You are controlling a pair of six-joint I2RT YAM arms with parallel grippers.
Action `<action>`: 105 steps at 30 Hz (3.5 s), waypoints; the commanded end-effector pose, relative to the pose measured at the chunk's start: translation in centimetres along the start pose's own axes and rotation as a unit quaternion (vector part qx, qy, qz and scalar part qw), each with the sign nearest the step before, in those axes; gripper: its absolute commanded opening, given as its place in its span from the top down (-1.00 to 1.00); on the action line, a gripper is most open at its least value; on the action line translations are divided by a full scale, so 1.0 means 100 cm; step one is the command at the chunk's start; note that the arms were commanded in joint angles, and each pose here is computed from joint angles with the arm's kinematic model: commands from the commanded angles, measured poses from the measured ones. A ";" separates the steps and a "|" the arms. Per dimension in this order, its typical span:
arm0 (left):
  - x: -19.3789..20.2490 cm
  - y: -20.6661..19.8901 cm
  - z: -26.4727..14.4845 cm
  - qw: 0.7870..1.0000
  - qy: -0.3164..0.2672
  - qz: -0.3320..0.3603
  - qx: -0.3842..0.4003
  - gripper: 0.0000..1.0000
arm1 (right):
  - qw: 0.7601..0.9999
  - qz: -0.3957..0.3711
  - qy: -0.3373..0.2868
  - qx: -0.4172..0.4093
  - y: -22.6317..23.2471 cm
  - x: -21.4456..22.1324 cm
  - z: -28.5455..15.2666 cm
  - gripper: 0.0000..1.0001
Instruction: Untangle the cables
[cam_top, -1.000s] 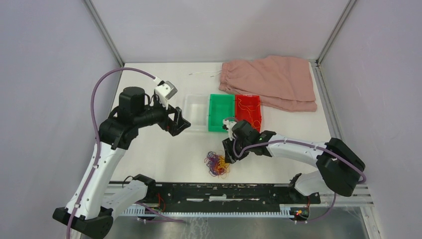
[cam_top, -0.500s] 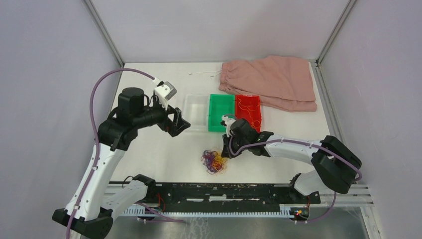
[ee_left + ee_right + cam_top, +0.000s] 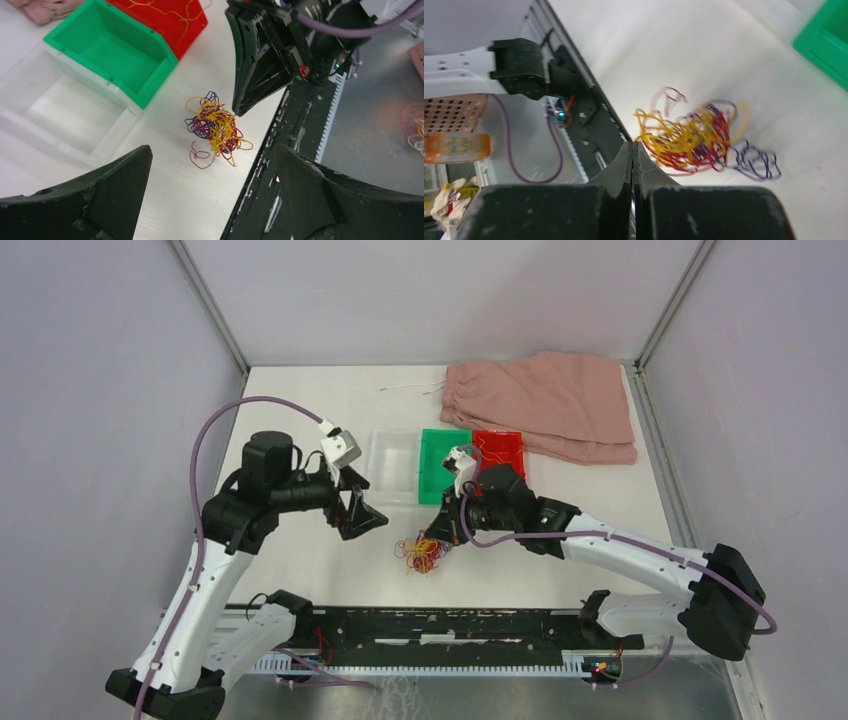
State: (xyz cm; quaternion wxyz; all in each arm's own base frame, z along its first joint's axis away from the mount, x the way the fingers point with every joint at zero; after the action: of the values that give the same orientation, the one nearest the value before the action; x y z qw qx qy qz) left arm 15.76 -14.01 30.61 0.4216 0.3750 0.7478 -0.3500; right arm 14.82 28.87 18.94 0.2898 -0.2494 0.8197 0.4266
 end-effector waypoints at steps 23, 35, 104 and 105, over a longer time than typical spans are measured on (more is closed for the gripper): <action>0.046 -0.024 0.023 0.984 -0.027 0.137 0.115 -0.65 | 0.978 -0.013 -0.094 -0.186 0.120 -0.085 -0.008 0.99; 0.035 -0.021 0.019 0.983 -0.046 0.152 0.087 0.60 | 0.980 -0.006 -0.097 -0.172 0.119 -0.079 -0.012 1.00; -0.025 -0.030 -0.001 0.990 -0.136 0.022 0.029 0.94 | 0.932 -0.132 -0.335 -0.031 0.119 -0.086 -0.015 -0.14; -0.025 -0.031 -0.001 0.990 -0.137 0.023 0.029 0.94 | 0.932 -0.133 -0.335 -0.033 0.120 -0.087 -0.014 -0.15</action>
State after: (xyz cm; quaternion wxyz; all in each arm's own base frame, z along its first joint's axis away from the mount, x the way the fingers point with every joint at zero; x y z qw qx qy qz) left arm 13.92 -16.05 32.48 0.4989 0.3622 0.6733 -0.4081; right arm 12.96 34.38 28.92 0.5766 -0.2188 0.6564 0.4345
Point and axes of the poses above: each gripper's point midway between its finger pads, its own z axis out along the fingers, its own y axis along the line the jaws close on, x = y × z, the point moved 5 cm from there along -z, back along the fingers, and after that the axes turned 2 degrees about -z, right-handed, at the moved point
